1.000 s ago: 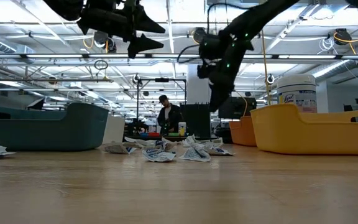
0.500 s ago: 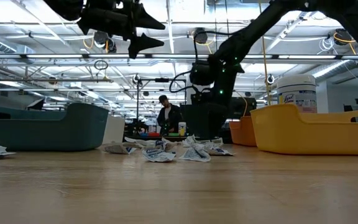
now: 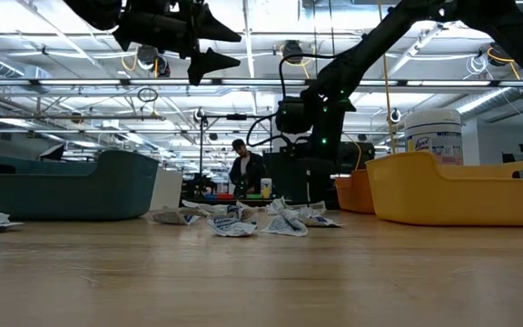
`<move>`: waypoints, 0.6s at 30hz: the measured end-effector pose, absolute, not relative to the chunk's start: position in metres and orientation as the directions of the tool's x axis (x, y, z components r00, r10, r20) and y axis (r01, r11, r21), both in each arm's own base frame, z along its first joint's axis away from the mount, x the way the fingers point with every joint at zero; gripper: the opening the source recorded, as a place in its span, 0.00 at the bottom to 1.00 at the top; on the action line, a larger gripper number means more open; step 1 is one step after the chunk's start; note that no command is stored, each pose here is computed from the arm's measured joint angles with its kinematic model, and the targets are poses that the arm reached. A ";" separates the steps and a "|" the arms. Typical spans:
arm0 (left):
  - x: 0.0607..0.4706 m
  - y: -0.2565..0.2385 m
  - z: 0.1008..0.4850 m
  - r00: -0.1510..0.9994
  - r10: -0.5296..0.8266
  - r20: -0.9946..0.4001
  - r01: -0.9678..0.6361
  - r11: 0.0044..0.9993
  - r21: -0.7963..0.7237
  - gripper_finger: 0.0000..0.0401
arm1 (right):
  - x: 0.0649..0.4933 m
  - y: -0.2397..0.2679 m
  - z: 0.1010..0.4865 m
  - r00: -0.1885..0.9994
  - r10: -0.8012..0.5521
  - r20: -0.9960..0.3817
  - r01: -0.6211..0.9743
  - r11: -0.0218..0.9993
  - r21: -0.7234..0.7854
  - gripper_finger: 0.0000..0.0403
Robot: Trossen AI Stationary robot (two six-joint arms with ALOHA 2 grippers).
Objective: Pick & Place First Aid Supplies
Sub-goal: Put the bandage into the white bin
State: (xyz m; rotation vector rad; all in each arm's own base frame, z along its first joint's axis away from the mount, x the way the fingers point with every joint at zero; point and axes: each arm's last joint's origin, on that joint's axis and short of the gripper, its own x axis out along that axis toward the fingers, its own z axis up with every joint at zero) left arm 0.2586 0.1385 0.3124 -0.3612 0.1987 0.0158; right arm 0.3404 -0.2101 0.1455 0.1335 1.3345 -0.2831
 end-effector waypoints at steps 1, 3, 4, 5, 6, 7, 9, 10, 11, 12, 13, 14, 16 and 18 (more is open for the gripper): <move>0.259 0.138 0.312 0.980 -0.020 -0.196 -0.050 0.936 -0.349 0.64 | 0.340 -0.210 0.145 0.206 -0.122 -0.971 0.278 0.959 -0.061 0.34; 0.259 0.138 0.312 0.980 -0.021 -0.196 -0.050 0.936 -0.349 0.64 | 0.340 -0.209 0.145 0.204 -0.113 -0.972 0.276 0.960 -0.054 0.23; 0.259 0.138 0.312 0.980 -0.021 -0.196 -0.050 0.936 -0.350 0.64 | 0.340 -0.209 0.145 0.203 -0.110 -0.973 0.275 0.960 -0.051 0.18; 0.259 0.138 0.312 0.980 -0.021 -0.196 -0.050 0.936 -0.350 0.64 | 0.340 -0.209 0.145 0.203 -0.110 -0.973 0.275 0.960 -0.051 0.11; 0.259 0.138 0.312 0.980 -0.021 -0.196 -0.050 0.936 -0.349 0.64 | 0.340 -0.209 0.145 0.205 -0.112 -0.972 0.275 0.960 -0.052 0.06; 0.259 0.138 0.312 0.980 -0.021 -0.196 -0.050 0.935 -0.350 0.64 | 0.340 -0.209 0.145 0.205 -0.113 -0.972 0.275 0.960 -0.053 0.03; 0.259 0.138 0.312 0.980 -0.021 -0.196 -0.051 0.935 -0.351 0.64 | 0.340 -0.209 0.147 0.215 -0.107 -0.971 0.278 0.960 -0.044 0.02; 0.259 0.138 0.312 0.980 -0.021 -0.196 -0.050 0.936 -0.349 0.64 | 0.339 -0.208 0.149 0.221 -0.106 -0.969 0.284 0.958 -0.040 0.02; 0.259 0.138 0.312 0.980 -0.021 -0.196 -0.049 0.937 -0.346 0.64 | 0.339 -0.208 0.153 0.228 -0.109 -0.967 0.297 0.954 -0.038 0.01; 0.258 0.139 0.312 0.980 -0.019 -0.196 -0.050 0.938 -0.343 0.64 | 0.338 -0.208 0.158 0.244 -0.107 -0.964 0.309 0.951 -0.027 0.01; 0.258 0.139 0.312 0.981 -0.017 -0.196 -0.052 0.938 -0.341 0.64 | 0.337 -0.208 0.165 0.266 -0.109 -0.958 0.328 0.944 -0.016 0.01; 0.258 0.140 0.312 0.981 -0.015 -0.196 -0.054 0.939 -0.340 0.64 | 0.336 -0.207 0.173 0.293 -0.119 -0.949 0.342 0.940 -0.012 0.00; 0.257 0.141 0.312 0.981 -0.012 -0.195 -0.056 0.939 -0.339 0.64 | 0.335 -0.204 0.192 0.367 -0.099 -0.925 0.330 0.944 0.029 0.00; 0.257 0.141 0.313 0.981 -0.010 -0.195 -0.058 0.939 -0.339 0.64 | 0.335 -0.198 0.211 0.457 -0.064 -0.887 0.289 0.954 0.080 0.00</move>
